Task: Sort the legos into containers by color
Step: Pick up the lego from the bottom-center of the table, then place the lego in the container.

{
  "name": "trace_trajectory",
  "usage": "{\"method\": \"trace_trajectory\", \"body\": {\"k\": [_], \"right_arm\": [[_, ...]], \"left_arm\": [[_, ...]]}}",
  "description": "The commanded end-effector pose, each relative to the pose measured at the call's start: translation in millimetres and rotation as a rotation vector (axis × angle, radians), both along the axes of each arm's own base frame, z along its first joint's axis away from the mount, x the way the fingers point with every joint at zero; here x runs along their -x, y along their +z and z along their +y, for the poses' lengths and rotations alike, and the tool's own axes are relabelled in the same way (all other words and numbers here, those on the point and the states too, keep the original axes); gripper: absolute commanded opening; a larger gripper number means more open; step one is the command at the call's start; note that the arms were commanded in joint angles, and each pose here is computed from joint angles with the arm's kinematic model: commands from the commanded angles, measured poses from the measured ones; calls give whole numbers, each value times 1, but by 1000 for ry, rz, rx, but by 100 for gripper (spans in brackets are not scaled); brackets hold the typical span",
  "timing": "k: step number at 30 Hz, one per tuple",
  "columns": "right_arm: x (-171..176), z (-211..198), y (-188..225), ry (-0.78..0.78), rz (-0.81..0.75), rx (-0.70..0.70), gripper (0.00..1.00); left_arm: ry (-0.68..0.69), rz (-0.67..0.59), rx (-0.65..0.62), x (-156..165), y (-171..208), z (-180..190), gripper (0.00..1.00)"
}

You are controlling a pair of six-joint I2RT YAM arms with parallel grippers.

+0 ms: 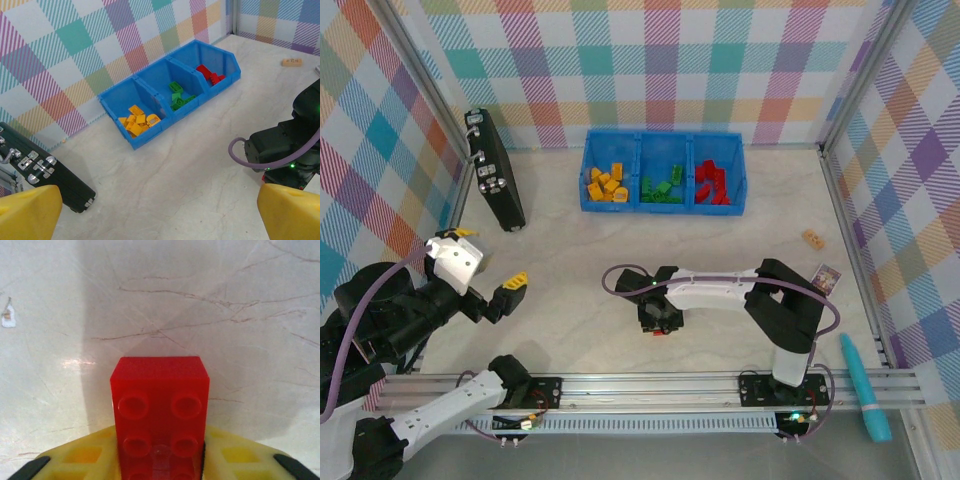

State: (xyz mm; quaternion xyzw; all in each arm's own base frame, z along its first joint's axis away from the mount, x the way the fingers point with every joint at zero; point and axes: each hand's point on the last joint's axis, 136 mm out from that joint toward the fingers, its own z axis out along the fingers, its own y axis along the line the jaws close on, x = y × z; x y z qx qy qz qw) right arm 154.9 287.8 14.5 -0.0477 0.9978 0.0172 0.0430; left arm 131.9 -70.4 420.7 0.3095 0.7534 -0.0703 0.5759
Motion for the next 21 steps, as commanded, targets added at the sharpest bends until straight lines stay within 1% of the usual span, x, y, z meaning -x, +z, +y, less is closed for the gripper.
{"method": "trace_trajectory", "body": {"k": [1,3,6,9,12,14,19,21], "right_arm": [[15,-20,-18,22,48,72,32],[15,-31,-13,30,41,94,29],[5,-54,4,10,25,114,27],[-23,-80,34,-17,-28,110,26],[-64,-109,68,-40,-115,107,26],[-100,-128,92,-65,-186,92,26],[-183,-159,142,-93,-373,80,25],[-214,-163,155,-105,-443,56,25]], "left_arm": [[-10,-12,38,4,8,1,100],[-8,-11,35,3,8,0,100],[-8,-12,40,2,9,-1,100],[-16,-12,48,1,9,-4,100],[-8,-10,47,0,5,-3,100],[-1,-10,46,0,3,-2,100],[11,-10,47,0,3,1,100],[11,-12,47,0,3,0,100]]}}
